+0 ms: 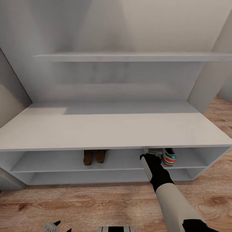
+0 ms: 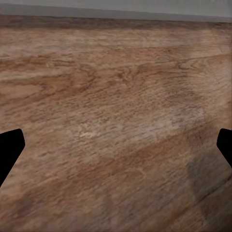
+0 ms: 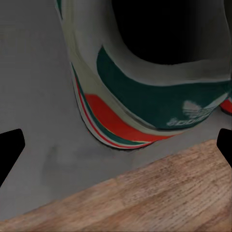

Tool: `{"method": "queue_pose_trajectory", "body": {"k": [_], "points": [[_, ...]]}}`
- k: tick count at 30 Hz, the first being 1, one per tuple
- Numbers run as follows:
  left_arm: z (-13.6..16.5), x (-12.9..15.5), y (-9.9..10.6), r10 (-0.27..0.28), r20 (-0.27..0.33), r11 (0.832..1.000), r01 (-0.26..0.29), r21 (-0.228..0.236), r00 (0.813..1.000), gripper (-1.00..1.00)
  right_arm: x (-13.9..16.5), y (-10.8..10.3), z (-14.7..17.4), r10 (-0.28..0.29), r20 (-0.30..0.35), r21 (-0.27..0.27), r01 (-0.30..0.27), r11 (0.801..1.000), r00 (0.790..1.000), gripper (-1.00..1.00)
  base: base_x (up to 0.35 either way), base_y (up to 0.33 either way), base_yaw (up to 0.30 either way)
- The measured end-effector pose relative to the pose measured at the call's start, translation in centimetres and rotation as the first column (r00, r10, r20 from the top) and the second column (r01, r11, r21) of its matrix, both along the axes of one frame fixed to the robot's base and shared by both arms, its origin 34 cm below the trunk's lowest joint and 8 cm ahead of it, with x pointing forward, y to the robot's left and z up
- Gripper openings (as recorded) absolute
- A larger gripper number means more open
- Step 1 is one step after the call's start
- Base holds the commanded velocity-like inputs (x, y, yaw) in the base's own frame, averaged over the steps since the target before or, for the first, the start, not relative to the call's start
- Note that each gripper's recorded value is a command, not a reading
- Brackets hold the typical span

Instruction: Pick up the two gym shoes and the two sandals from the corridor floor and place them onto the hallstand (shoe rack) in the corridor, making sure they are on the rack and not on the floor. Arrange them so the two gym shoes are next to each other and the two sandals are next to each other.

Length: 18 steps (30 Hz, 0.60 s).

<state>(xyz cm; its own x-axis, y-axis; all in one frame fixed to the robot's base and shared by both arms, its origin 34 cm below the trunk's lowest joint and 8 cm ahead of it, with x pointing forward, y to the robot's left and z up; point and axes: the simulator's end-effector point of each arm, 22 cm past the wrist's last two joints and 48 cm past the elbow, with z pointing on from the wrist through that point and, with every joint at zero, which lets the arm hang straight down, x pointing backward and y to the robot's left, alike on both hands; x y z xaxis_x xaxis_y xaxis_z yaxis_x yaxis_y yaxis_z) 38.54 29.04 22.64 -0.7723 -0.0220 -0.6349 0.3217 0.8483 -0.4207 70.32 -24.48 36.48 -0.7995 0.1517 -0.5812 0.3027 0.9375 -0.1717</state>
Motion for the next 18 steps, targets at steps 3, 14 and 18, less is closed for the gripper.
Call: {"method": "queue_pose_trajectory", "body": {"k": [3, 14, 18], "points": [[0.00, 0.00, 0.00, 0.000, 0.000, 1.000, 0.000, 0.000, 1.000, 1.00, 0.00, 0.00, -0.01, 0.000, 0.000, 0.000, 0.000, 1.000, 1.000, 1.00, 0.000, 0.000, 0.000], [0.00, -0.01, -0.03, -0.001, 0.000, 1.000, 0.001, 0.000, 1.000, 1.00, -0.01, -0.01, 0.00, 0.000, -0.001, -0.001, 0.000, 1.000, 1.000, 1.00, -0.004, 0.000, 0.000], [-0.02, -0.01, -0.01, -0.001, -0.001, 1.000, 0.001, 0.000, 1.000, 1.00, -0.01, -0.01, -0.03, 0.000, -0.001, -0.001, 0.000, 1.000, 1.000, 1.00, -0.134, 0.000, 0.000]]}}
